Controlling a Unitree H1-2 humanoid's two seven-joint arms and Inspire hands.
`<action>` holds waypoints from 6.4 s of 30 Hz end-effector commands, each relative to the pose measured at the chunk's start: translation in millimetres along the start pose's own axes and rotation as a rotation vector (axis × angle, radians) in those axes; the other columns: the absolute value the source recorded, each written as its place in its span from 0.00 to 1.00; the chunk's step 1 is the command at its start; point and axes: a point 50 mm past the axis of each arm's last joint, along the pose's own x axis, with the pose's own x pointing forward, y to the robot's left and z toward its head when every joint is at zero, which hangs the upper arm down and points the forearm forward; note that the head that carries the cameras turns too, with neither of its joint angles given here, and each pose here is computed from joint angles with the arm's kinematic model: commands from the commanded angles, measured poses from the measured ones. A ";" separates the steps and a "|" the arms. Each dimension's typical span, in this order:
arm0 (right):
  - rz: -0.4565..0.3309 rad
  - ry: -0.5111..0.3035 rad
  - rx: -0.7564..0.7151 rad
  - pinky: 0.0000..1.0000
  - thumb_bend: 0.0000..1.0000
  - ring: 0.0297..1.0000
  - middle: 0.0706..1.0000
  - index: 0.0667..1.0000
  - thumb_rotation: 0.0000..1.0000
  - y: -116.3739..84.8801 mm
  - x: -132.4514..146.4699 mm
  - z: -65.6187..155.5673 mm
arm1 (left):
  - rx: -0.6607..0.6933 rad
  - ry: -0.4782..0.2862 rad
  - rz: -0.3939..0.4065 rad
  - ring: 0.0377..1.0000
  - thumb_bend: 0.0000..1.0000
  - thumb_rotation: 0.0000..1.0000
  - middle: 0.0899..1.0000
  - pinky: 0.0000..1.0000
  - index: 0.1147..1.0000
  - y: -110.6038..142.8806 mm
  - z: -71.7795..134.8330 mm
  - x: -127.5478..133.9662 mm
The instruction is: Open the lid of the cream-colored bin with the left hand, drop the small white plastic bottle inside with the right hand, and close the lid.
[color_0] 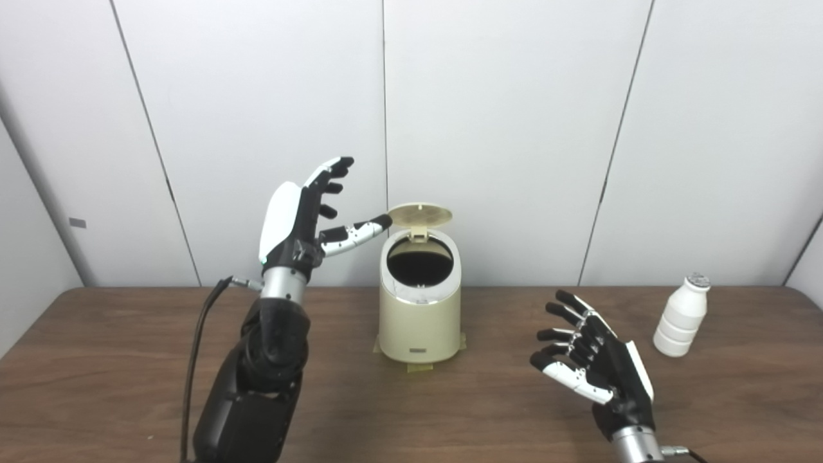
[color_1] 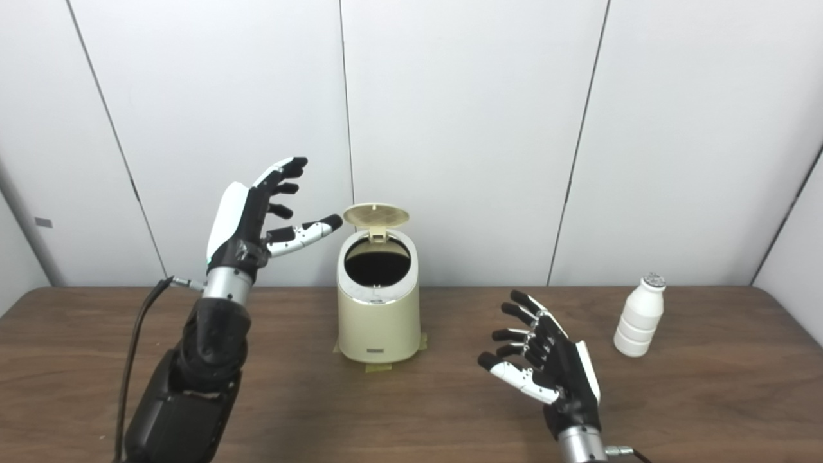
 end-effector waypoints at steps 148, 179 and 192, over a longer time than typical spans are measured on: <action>-0.340 0.099 -0.484 0.33 0.53 0.37 0.40 0.52 0.00 -160.5 98.8 31.1 | -0.325 0.149 -0.101 0.72 0.48 0.00 0.76 0.60 0.78 41.7 -92.0 -118.9; -0.110 -0.254 -0.511 0.33 0.51 0.37 0.43 0.51 0.00 -43.5 123.2 141.4 | -0.312 0.132 -0.109 0.69 0.51 0.00 0.75 0.56 0.76 25.7 -96.3 -117.8; 0.020 -0.312 -0.462 0.35 0.52 0.39 0.45 0.48 0.00 3.5 134.1 161.5 | -0.357 0.161 -0.103 0.64 0.62 0.06 0.71 0.53 0.73 5.5 -103.6 -123.4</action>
